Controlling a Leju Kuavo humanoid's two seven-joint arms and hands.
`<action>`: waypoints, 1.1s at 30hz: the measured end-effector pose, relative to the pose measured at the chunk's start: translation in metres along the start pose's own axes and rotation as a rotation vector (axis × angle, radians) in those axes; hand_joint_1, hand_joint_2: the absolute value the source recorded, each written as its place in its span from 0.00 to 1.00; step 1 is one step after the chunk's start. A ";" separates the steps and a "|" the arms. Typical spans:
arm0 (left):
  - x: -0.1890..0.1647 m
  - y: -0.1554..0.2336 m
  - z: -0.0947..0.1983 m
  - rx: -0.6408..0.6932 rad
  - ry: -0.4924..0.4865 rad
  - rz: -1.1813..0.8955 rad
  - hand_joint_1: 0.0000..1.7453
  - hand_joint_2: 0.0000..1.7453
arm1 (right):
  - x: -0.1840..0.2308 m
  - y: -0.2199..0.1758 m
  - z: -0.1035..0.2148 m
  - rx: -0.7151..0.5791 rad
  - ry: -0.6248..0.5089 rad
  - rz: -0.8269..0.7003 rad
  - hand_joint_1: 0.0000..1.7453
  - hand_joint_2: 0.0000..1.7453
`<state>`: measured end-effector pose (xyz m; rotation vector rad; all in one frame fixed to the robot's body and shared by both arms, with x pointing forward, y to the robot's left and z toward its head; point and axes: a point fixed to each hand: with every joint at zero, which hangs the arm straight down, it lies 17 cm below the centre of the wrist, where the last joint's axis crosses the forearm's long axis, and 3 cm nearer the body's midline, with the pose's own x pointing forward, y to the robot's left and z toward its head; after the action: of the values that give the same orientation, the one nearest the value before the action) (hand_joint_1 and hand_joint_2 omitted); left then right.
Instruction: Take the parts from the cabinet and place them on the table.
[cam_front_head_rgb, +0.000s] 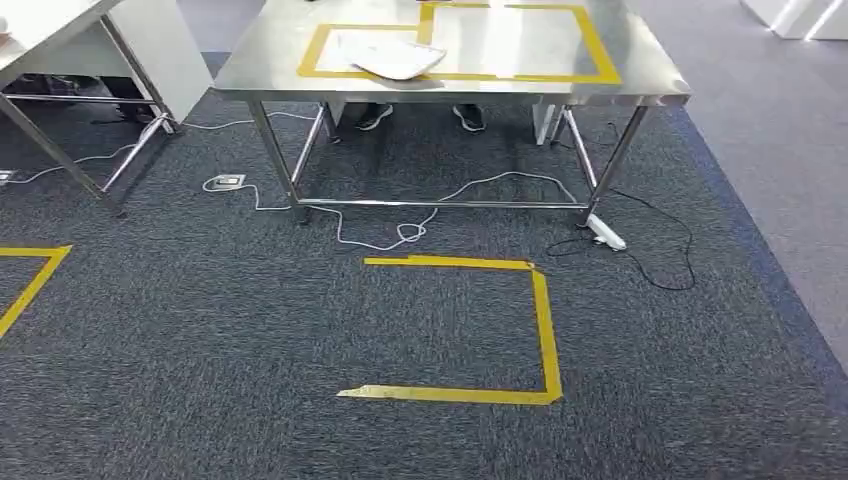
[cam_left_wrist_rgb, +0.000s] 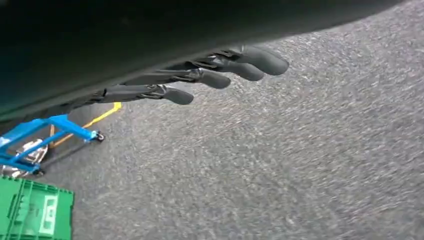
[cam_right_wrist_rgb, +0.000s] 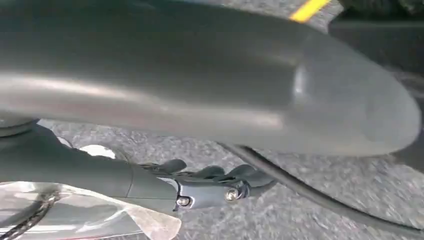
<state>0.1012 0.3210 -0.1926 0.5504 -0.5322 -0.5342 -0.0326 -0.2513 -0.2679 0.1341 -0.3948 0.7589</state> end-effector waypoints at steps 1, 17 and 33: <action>0.000 0.001 0.000 0.004 -0.001 0.002 0.00 0.00 | 0.000 0.000 0.000 -0.001 0.000 0.000 0.00 0.00; -0.006 0.002 0.001 0.013 0.019 0.023 0.00 0.00 | -0.004 0.001 0.002 -0.005 0.004 0.000 0.00 0.00; -0.010 0.000 0.002 0.010 0.032 0.039 0.00 0.00 | -0.004 0.000 0.002 -0.008 0.002 -0.008 0.00 0.00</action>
<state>0.0929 0.3267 -0.1943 0.5561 -0.5138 -0.4855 -0.0356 -0.2540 -0.2677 0.1275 -0.3953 0.7492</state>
